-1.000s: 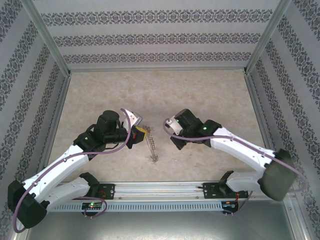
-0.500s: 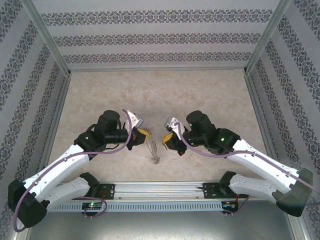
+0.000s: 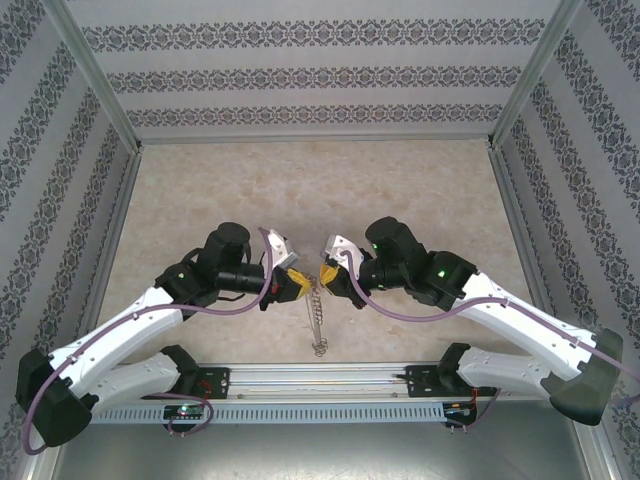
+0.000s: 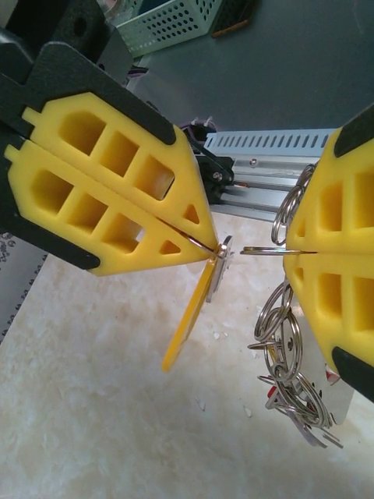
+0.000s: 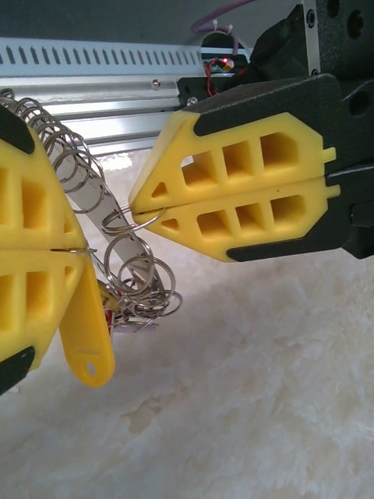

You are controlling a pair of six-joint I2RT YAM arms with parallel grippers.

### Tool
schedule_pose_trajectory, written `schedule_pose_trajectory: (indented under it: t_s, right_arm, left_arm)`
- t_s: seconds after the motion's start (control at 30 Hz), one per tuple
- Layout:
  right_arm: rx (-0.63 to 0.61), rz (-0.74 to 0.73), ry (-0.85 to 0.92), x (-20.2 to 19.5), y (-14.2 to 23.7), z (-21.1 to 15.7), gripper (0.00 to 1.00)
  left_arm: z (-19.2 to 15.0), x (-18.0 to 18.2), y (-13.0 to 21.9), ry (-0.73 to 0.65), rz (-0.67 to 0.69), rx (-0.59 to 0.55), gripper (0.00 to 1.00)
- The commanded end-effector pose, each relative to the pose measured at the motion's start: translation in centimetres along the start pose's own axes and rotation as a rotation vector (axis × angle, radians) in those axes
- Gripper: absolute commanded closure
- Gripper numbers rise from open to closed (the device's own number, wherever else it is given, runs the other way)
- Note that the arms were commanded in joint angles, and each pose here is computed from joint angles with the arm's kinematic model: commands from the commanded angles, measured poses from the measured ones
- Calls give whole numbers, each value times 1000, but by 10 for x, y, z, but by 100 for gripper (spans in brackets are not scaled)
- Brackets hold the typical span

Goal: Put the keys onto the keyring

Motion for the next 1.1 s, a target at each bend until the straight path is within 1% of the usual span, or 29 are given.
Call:
schedule_pose_trajectory:
  t_s: [0.0,0.13,0.23,0.33,0.57,0.8,1.07]
  right_arm:
    - [-7,12,62,5,5,7,100]
    - [1,42,63,7,2,5,100]
    - [-19,56,69,9,3,6,100]
    - [-37,50,73,9,5,9,100]
    - [-18,56,64,10,6,6,100]
    - [-21,49,56,13,12,5,100]
    - [-19,68,57,14,10,6,100]
  left_arm:
    - [23,-13,1,-101,-66,-48,100]
    - [26,-9,-3,-102,-67,-41,100]
    - [27,-8,-6,-100,-68,-33,100]
    - [26,-7,-6,-101,-72,-31,100]
    - [23,-7,-5,-105,-64,-29,100]
    - [22,-8,-5,-114,-66,-37,100]
    - [22,-10,-3,-117,-71,-42,100]
Point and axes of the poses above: each hand's point on the last joint's axis, 136 mm out from that joint toward the fingers, its own y axis back along the fingers, its own x axis along the line the jaws close on, z = x × y, the point moved 7 cm from there along y, back along the fingers, and after that the axes turned 5 degrees about y, right-handed, at the moved point
